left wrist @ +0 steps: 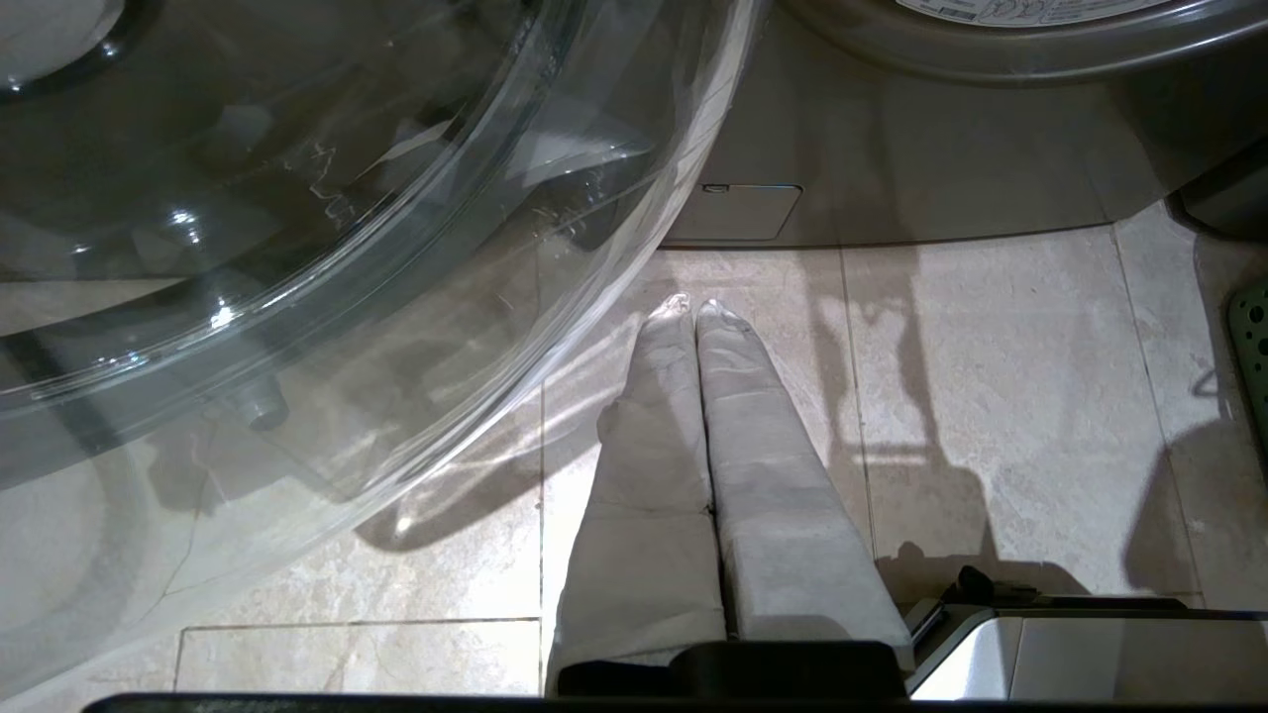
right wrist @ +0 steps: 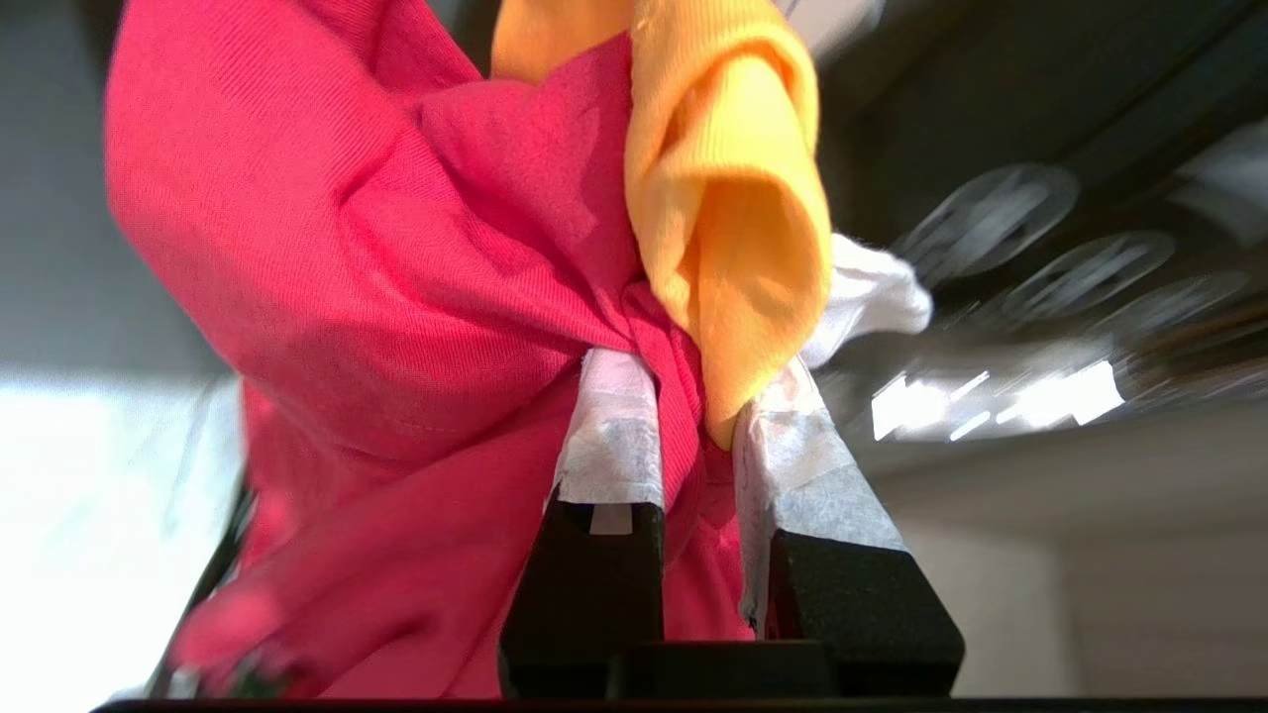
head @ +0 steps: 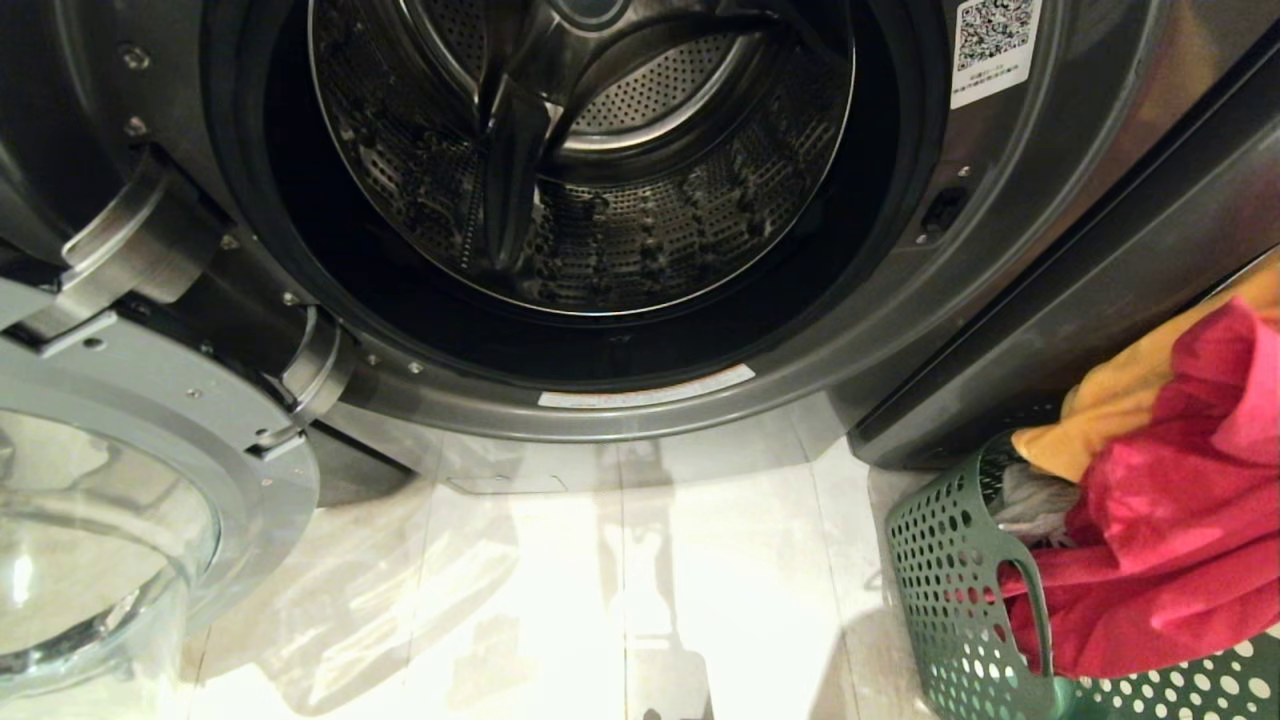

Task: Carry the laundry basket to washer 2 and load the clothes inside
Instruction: Place the clothes into the washing machine

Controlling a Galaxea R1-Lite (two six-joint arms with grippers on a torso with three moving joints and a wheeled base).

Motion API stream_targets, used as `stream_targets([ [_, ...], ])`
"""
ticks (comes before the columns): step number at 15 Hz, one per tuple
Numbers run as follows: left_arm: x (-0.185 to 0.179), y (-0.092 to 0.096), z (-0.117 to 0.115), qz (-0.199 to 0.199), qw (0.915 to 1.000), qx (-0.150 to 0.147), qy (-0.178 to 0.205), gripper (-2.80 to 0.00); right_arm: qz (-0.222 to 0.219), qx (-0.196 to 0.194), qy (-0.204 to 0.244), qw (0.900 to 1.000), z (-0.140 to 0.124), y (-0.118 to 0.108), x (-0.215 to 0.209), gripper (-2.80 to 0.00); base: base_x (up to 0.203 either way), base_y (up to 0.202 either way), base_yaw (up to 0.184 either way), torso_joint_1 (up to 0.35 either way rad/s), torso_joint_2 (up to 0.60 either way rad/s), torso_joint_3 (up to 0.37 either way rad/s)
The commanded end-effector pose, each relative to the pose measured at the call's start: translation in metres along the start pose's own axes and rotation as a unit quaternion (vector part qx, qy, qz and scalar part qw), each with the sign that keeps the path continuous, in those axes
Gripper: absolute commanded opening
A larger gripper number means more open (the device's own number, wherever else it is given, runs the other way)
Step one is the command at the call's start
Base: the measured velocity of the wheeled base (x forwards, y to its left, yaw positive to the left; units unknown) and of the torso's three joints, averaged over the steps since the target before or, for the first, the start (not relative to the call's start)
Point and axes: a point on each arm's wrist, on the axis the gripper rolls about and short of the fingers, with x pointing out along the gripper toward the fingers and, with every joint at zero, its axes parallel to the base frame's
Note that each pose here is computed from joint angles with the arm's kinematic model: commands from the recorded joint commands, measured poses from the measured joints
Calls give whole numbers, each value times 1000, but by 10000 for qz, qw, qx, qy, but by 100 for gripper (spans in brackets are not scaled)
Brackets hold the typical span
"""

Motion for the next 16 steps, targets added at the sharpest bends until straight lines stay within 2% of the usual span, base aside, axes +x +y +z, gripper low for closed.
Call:
stream_targets([
  [1,1,0,-2,3,10000,-2,43,-280,-293,-301,-703,9966,37,-8,-15,-280,0,0,0,0,0,0],
  [5,1,0,-2,3,10000,-2,43,-280,-552,-479,-1290,9889,104,-31,-20,-280,0,0,0,0,0,0],
  [8,1,0,-2,3,10000,-2,43,-280,-577,-307,-1473,9869,142,-41,-30,-280,0,0,0,0,0,0],
  [10,1,0,-2,3,10000,-2,43,-280,-530,-199,-1766,9826,166,-46,-40,-280,0,0,0,0,0,0],
  [13,1,0,-2,3,10000,-2,43,-280,481,84,-2200,9743,177,-45,-41,-280,0,0,0,0,0,0],
  [16,1,0,-2,3,10000,-2,43,-280,1357,384,-2673,9532,181,-44,-43,-280,0,0,0,0,0,0],
])
